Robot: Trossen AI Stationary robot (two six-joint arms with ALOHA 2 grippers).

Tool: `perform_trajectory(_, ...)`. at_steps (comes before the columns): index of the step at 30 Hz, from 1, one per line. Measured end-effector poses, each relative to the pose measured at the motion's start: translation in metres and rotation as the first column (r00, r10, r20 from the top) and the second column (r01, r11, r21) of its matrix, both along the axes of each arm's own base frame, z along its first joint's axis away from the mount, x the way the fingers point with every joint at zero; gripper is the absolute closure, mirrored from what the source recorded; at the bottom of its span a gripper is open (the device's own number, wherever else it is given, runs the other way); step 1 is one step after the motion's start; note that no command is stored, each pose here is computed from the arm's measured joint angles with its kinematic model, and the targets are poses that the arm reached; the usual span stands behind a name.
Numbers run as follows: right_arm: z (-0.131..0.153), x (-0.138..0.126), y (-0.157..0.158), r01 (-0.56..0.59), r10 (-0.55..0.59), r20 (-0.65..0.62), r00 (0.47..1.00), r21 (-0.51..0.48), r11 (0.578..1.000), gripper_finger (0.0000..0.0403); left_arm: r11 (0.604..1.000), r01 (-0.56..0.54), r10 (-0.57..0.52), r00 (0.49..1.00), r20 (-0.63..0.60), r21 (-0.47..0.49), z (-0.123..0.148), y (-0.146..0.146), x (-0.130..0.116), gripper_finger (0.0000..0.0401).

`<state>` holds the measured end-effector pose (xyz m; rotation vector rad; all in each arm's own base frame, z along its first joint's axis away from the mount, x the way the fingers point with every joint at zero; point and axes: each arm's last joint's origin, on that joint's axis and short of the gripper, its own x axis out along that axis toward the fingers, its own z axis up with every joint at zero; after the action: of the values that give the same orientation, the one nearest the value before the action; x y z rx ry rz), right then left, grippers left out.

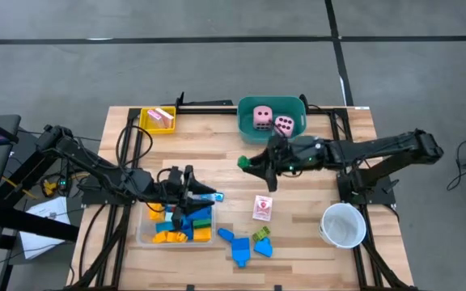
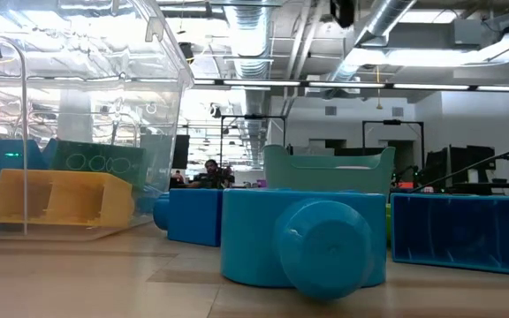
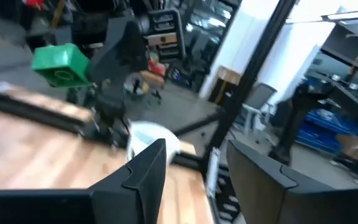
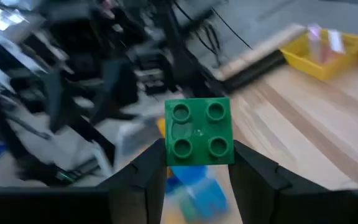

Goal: Pick & Place Toys
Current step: Put the green game piece into the transparent bin

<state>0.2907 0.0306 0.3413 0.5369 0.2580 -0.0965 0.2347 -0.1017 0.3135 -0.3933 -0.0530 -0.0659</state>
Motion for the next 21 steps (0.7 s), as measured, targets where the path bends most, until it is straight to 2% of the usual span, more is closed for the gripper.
perform_trajectory(6, -0.002, 0.012, -0.009, -0.097, 0.094, 0.052, 0.994, 0.052, 0.994, 0.0267, 0.996, -0.028, 0.023, 0.998, 0.066, 0.090, 0.018, 0.000, 0.001, 0.0214)
perform_trajectory(9, -0.006, 0.025, -0.009, -0.176, 0.168, 0.087, 0.982, 0.097, 0.980, 0.0268, 0.994, -0.033, 0.025, 0.996, 0.083, 0.108, 0.023, 0.000, 0.001, 0.0206)
perform_trajectory(13, -0.006, 0.049, -0.005, -0.250, 0.241, 0.093, 0.966, 0.101, 0.963, 0.0264, 0.994, -0.025, 0.015, 0.996, 0.086, 0.109, 0.026, -0.001, -0.002, 0.0202)
perform_trajectory(17, -0.003, 0.077, 0.002, -0.332, 0.325, 0.096, 0.941, 0.074, 0.940, 0.0264, 0.996, 0.017, -0.028, 0.992, 0.126, 0.088, 0.035, -0.007, -0.015, 0.0202)
perform_trajectory(21, -0.006, 0.100, 0.006, -0.409, 0.405, 0.068, 0.912, 0.069, 0.910, 0.0264, 0.994, 0.091, -0.103, 0.972, 0.211, 0.063, 0.054, -0.014, -0.042, 0.0210)
